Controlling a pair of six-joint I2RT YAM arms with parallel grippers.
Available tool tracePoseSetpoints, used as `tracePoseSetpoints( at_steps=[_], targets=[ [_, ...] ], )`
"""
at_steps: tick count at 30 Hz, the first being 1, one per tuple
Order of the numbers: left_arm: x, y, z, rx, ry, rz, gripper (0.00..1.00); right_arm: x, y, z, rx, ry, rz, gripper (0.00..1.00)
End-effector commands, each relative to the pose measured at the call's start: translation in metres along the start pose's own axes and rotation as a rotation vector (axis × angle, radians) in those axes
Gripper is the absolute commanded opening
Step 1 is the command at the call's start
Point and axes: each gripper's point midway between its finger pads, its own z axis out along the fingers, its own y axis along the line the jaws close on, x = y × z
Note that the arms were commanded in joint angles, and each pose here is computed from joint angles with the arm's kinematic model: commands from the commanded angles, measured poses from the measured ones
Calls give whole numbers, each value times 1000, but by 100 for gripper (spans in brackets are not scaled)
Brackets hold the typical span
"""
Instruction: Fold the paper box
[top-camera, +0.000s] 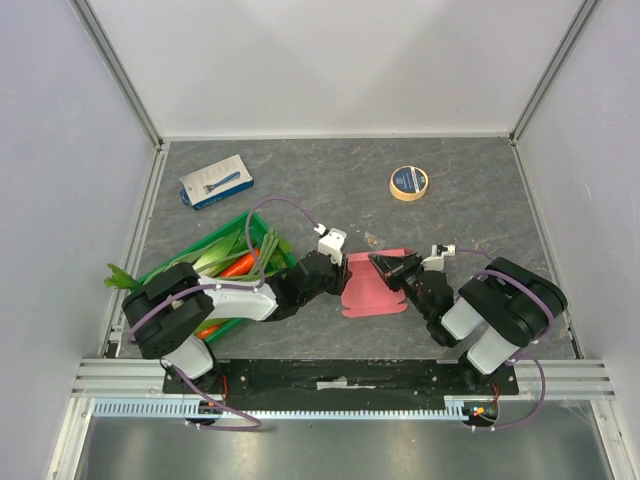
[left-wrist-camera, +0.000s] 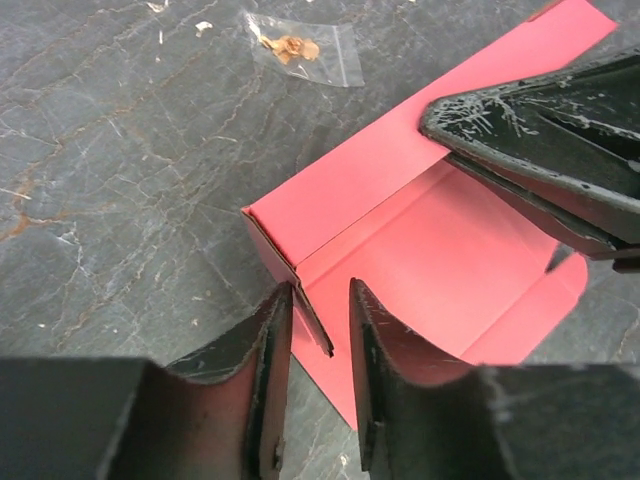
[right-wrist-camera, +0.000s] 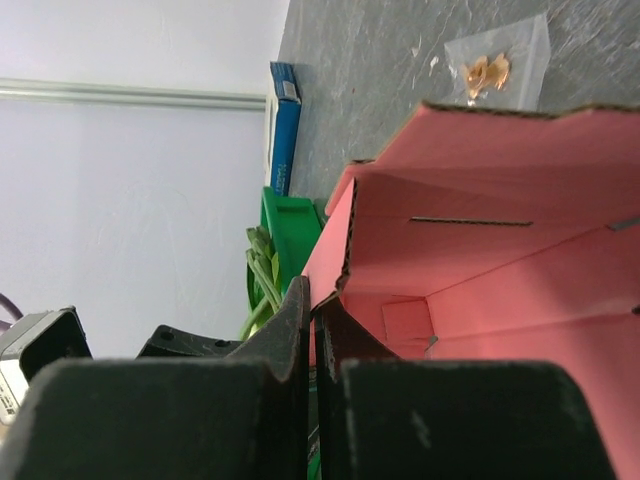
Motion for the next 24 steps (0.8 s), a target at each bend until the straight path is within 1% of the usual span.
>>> tracePoseSetpoints(
  at_steps=[1, 2, 4, 6, 7, 9, 10, 11, 12, 13, 14, 16, 17, 19, 20, 21, 22, 23, 24],
  targets=[
    [-41, -28, -15, 138, -139, -13, 42, 26, -35, -17, 102, 136, -86, 0],
    [-37, -25, -18, 137, -134, -6, 44, 25, -35, -17, 102, 136, -87, 0],
    [-42, -24, -27, 148, -143, 15, 49, 24, -35, -18, 104, 138, -81, 0],
    [-42, -19, -35, 146, -144, 28, 50, 21, -35, -18, 101, 131, -73, 0],
    [-50, -15, -45, 137, -164, 27, 50, 21, -35, -18, 98, 139, -71, 0],
    [-49, -5, -56, 120, -179, 20, 50, 18, -35, -19, 98, 133, -68, 0],
    [-62, -4, -69, 130, -226, 11, 47, 18, -35, -19, 96, 134, -67, 0],
    [-56, 5, -73, 107, -220, 7, 43, 16, -35, -19, 96, 131, -65, 0],
    [-60, 11, -79, 87, -239, -1, 42, 16, -35, -19, 95, 132, -62, 0],
    [-61, 19, -83, 50, -255, -10, 38, 16, -33, -19, 90, 134, -60, 0],
    [-61, 29, -87, 15, -254, -19, 36, 16, -32, -18, 85, 133, -58, 0],
    [-59, 48, -85, -78, -238, -40, 33, 15, -31, -18, 81, 134, -56, 0],
    [-55, 58, -80, -121, -209, -34, 33, 15, -30, -18, 78, 134, -55, 0],
    [-55, 63, -72, -150, -179, 7, 33, 15, -30, -18, 78, 135, -52, 0],
    [-68, 58, -66, -145, -184, 29, 31, 14, -30, -18, 77, 133, -50, 0],
    [-48, 62, -54, -164, -92, 75, 28, 15, -29, -18, 76, 134, -49, 0],
    [-45, 61, -48, -162, -53, 111, 22, 15, -29, -18, 74, 136, -47, 0],
    [-52, 57, -42, -161, -44, 116, 21, 14, -29, -18, 73, 134, -42, 0],
    [-41, 57, -35, -157, -4, 137, 21, 14, -28, -17, 70, 133, -42, 0]
  ],
)
